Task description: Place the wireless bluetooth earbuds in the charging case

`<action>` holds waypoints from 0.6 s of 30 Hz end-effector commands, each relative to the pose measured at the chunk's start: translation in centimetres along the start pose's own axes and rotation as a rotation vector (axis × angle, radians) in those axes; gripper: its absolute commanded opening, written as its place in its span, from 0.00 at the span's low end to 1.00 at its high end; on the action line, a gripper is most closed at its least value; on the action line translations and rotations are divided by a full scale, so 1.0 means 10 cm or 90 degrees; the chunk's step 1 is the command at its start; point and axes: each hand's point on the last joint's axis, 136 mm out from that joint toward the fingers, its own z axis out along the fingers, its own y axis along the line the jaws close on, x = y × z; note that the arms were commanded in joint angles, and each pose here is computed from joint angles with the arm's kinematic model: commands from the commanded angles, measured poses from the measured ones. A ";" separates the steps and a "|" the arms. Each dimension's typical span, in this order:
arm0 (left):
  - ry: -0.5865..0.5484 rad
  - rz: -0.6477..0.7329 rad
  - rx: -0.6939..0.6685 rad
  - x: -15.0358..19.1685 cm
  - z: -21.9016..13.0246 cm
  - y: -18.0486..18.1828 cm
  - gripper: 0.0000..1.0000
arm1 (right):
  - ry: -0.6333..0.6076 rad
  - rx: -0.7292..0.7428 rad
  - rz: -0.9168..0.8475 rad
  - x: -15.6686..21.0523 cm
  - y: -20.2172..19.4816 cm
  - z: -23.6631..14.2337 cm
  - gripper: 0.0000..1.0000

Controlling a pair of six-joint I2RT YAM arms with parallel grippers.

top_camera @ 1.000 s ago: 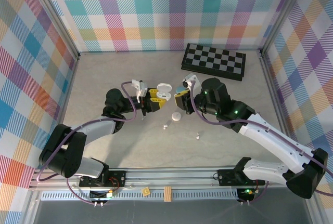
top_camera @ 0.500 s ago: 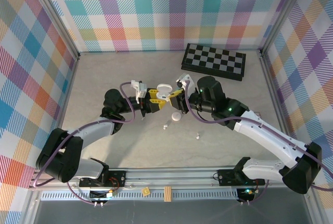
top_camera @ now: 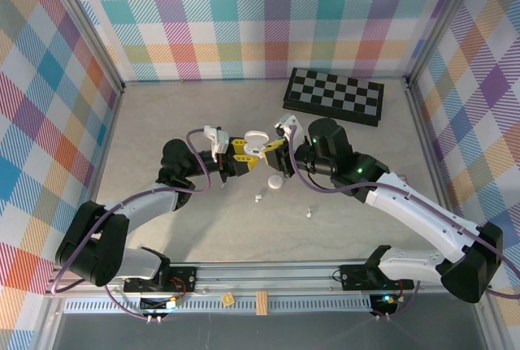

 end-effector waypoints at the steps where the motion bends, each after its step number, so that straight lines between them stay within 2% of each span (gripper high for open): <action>1: -0.014 0.037 0.016 -0.09 0.00 -0.10 0.34 | -0.047 0.003 -0.028 -0.27 0.06 -0.15 0.19; 8: -0.009 0.035 0.014 -0.06 0.00 -0.09 0.34 | -0.053 0.004 -0.043 -0.33 0.08 -0.22 0.19; 18: -0.015 0.041 0.027 -0.10 -0.01 -0.14 0.34 | -0.060 -0.008 -0.032 -0.36 0.08 -0.04 0.19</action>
